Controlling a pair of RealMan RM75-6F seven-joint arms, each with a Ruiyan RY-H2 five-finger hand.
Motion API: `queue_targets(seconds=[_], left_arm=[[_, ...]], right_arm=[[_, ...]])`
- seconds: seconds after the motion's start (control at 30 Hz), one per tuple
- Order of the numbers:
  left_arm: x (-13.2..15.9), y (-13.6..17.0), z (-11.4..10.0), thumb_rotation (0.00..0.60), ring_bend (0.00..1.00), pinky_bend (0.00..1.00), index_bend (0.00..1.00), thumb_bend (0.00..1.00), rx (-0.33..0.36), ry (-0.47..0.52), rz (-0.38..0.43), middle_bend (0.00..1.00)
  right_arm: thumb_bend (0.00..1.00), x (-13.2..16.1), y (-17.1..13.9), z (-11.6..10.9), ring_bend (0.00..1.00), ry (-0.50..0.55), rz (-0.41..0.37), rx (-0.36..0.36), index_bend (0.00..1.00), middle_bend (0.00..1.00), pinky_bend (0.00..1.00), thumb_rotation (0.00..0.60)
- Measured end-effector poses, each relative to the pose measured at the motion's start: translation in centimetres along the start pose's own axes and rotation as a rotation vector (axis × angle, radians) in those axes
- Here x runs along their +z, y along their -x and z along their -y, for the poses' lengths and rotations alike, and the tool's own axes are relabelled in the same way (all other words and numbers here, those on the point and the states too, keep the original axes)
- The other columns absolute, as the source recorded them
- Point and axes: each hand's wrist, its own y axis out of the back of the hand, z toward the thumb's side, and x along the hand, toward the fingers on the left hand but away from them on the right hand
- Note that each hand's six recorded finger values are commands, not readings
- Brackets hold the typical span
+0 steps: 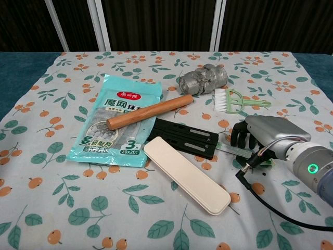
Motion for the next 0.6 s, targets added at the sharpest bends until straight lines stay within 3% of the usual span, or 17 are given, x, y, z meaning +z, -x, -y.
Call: queue_targets(seconds=[0.23,0.6], left_arm=[[0.04,0.03,0.04,0.6,0.02,0.0,0.11,0.58,-0.003,0.0,0.001,0.01],[0.03,0.05,0.08,0.6,0.02,0.0,0.11,0.58,-0.009,0.005,0.002,0.01]], right_arm=[[0.47,-0.19,0.08,0.21,0.56,-0.04,0.007,0.004,0.51,0.57,0.33,0.6],[0.52,-0.22,-0.14,-0.47,0.62,0.004,0.01,-0.015,0.57,0.63,0.35,0.6]])
